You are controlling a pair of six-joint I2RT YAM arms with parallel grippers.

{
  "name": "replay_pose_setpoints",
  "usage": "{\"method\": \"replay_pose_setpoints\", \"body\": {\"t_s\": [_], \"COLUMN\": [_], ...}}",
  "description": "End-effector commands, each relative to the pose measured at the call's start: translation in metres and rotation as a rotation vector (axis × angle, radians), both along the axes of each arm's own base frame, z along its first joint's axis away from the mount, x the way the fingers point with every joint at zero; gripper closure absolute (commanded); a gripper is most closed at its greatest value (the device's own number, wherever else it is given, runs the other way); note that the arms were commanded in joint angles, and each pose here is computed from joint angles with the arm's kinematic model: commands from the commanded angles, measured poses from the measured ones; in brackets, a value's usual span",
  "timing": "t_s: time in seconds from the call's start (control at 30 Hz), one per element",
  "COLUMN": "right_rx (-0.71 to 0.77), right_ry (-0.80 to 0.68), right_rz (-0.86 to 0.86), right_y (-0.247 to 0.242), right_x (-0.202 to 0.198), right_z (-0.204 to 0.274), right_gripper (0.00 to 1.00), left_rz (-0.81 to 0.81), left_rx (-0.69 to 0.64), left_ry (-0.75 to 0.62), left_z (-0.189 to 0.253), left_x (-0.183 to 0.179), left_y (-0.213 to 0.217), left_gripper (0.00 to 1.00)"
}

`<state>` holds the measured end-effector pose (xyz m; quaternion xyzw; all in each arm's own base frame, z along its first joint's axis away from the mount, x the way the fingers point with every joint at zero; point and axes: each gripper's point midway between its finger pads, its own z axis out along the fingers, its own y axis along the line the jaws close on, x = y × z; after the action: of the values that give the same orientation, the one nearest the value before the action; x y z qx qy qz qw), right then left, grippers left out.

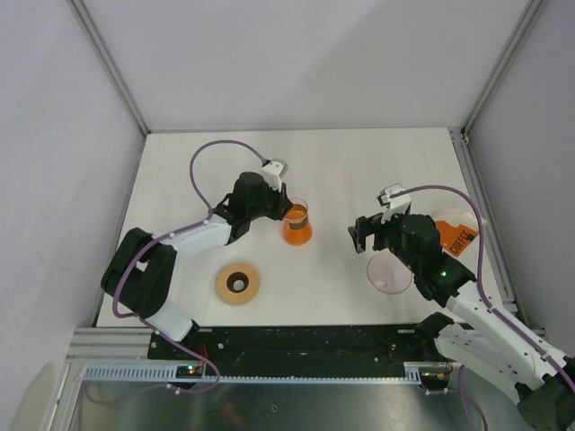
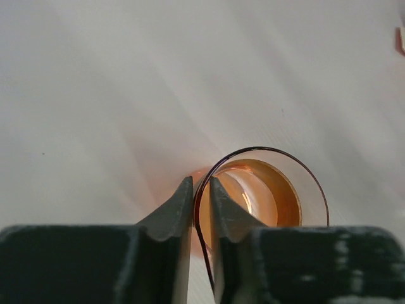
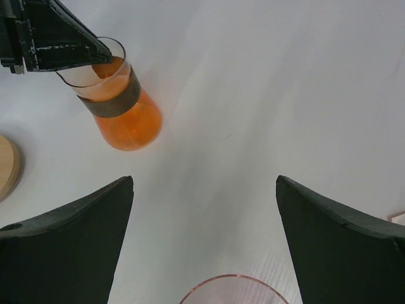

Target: Place the coffee filter in the dripper

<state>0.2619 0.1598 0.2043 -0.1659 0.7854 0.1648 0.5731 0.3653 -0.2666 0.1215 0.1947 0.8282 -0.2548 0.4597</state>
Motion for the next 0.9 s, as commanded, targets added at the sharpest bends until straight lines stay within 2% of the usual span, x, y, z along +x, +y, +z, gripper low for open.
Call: {"method": "replay_pose_setpoints", "body": {"t_s": [0.0,0.1,0.23,0.47,0.73,0.87], "right_rx": [0.053,0.049,0.049,0.058,0.069,0.072], "right_ry": [-0.073,-0.077,-0.085,-0.093,-0.091,-0.088], "right_rz": [0.034,0.041,0.042,0.049,0.078,0.093], "right_y": [0.012,0.013,0.013,0.013,0.017,0.019], "right_x": [0.001,-0.001,-0.003,-0.007,-0.012,-0.015], "right_z": [0.03,0.031,0.034,0.037,0.039,0.039], "right_gripper": [0.01,0.01,0.01,0.01,0.01,0.01], "left_rz": [-0.05,-0.046,-0.037,-0.057,0.006,0.04], "left_rx": [-0.061,-0.061,-0.045,0.01,0.077,0.196], "left_ry": [-0.113,-0.125,-0.132,-0.113,-0.05,0.012], "left_z": [0.034,0.038,0.047,0.082,0.12,0.102], "left_x": [0.002,0.002,0.004,0.003,-0.005,-0.029], "left_y": [-0.01,-0.009,-0.006,0.005,0.078,0.126], "left_gripper": [0.73,0.63,0.54,0.28,0.14,0.13]}}
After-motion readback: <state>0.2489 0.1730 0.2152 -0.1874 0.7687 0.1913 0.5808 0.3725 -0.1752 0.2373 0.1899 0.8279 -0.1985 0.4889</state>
